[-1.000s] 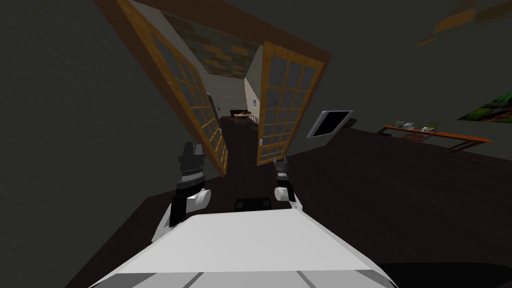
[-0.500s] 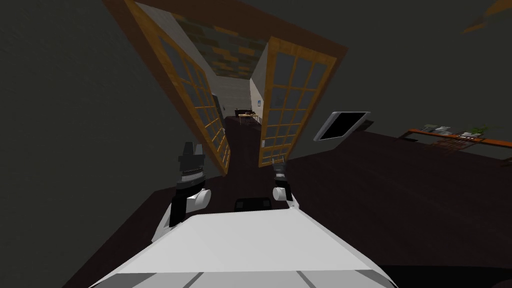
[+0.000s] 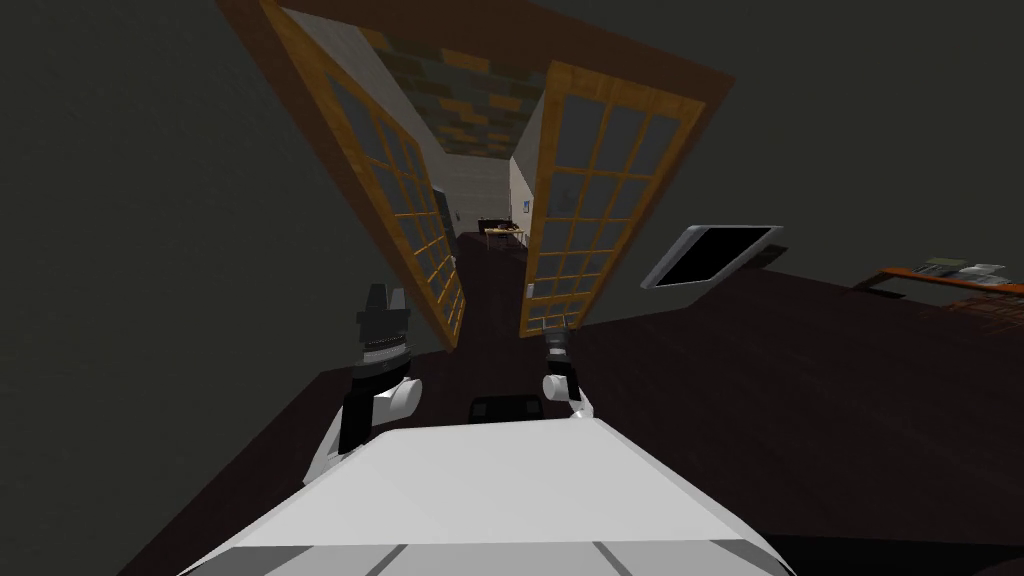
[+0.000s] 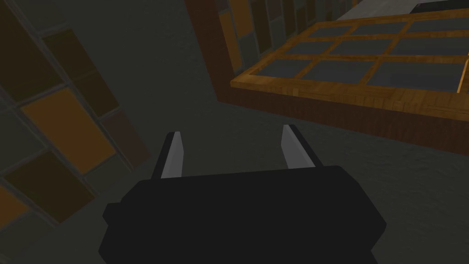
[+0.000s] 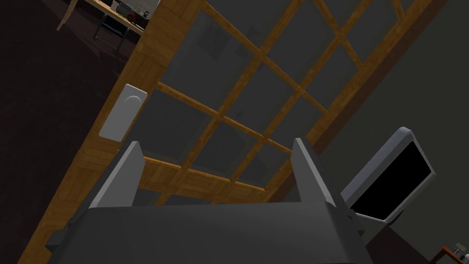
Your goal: Push the door open
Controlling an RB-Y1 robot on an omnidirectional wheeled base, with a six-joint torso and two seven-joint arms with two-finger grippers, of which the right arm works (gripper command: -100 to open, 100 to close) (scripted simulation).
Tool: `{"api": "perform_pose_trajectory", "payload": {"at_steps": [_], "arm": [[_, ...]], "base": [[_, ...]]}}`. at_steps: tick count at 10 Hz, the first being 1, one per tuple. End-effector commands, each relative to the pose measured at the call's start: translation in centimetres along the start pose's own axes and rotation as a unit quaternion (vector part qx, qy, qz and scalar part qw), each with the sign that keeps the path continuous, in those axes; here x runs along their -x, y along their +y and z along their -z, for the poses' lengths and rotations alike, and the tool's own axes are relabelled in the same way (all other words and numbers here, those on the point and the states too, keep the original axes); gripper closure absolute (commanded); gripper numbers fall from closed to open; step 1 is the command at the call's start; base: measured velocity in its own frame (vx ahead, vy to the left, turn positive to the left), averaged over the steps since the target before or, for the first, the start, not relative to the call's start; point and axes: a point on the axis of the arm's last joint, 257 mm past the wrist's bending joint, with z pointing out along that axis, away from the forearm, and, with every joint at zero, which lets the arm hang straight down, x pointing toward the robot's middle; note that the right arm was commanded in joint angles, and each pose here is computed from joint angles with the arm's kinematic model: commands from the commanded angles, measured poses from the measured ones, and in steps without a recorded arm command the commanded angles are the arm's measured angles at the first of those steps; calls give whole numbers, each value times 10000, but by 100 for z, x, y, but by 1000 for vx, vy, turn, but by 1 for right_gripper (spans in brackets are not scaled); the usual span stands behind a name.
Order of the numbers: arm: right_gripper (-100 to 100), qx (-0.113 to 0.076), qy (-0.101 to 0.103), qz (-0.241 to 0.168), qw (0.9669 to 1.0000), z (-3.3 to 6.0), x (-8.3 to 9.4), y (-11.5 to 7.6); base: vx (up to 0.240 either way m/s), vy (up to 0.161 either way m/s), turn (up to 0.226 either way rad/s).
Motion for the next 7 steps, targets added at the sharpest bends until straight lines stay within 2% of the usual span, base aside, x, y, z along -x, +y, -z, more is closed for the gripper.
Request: {"api": "perform_pose_trajectory", "payload": {"at_steps": [1, 7], "arm": [[-100, -12, -71, -177, 9998, 21, 71, -54], [-100, -49, -345, -754, 9965, 83, 305, -266]], "base": [[74, -69, 129], [70, -78, 129]]}}
